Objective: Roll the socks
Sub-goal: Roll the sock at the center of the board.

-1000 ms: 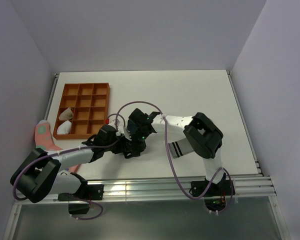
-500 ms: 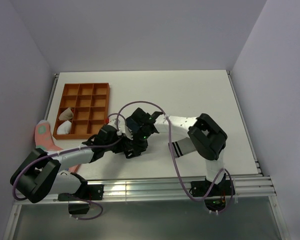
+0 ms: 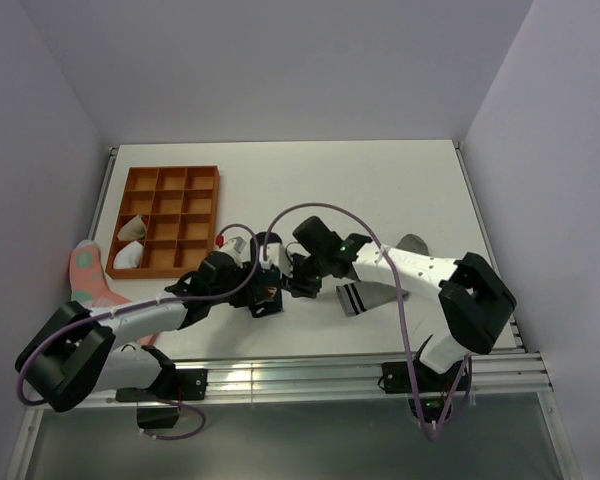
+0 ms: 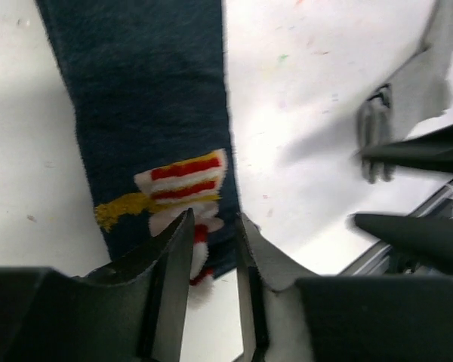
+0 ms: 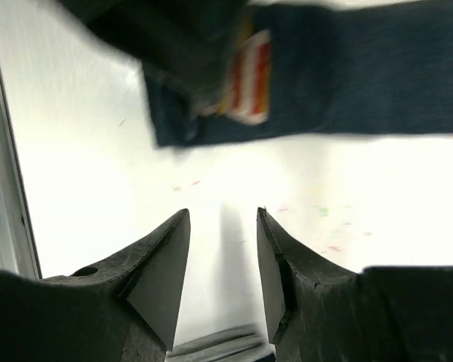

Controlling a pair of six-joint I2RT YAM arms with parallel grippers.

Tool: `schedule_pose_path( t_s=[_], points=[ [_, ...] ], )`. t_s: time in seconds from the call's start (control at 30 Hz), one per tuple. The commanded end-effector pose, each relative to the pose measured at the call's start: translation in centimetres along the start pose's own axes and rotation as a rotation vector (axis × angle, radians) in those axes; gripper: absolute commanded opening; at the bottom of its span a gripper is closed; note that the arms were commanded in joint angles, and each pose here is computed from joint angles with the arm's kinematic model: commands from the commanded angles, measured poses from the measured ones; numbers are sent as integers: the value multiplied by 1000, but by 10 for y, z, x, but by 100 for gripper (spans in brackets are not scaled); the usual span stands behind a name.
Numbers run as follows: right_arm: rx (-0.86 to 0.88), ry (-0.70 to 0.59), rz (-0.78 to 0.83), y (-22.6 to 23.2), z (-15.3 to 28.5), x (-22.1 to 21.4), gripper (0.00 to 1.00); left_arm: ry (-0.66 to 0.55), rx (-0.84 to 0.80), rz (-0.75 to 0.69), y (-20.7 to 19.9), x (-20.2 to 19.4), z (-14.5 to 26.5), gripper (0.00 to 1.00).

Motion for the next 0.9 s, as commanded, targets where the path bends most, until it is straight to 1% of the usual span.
schedule_pose_path(
  t_s=[0.0,0.07,0.1,0.17,0.2,0.27,0.3,0.43,0.63,0.87],
  points=[
    [-70,-41,156,7,1,3,48,-125,-66,-16,-20,22,13,35],
    [-75,-50,199,14,-4,-1,49,-153,-24,13,-18,26,18,36],
    [-85,-60,210,15,-5,0,49,-204,-11,24,-19,31,25,36],
    [-100,-61,232,17,-11,0,50,-236,27,59,-15,33,31,39],
    [-100,-61,241,18,-13,1,50,-279,52,69,-15,38,36,39],
    [-112,-77,251,17,-17,6,50,-304,93,110,-14,44,40,39],
    [-115,-78,262,18,-19,7,51,-300,175,130,-3,40,42,38],
    [-134,-96,320,23,-28,17,55,-303,266,209,12,32,39,38],
    [-106,-95,393,41,-39,17,60,-280,325,240,27,26,25,34],
    [-65,-76,414,52,-47,12,61,-248,340,234,34,22,12,33]
  ],
)
Point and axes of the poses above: each gripper's point midway between its finger pads, its own z axis back along the fingers, its own y axis along the line the jaws close on, x = y × z, the point moved 7 cm from there along z, back along the fingers, and after that the axes turned 4 degrees about -z, right-handed, at the moved point
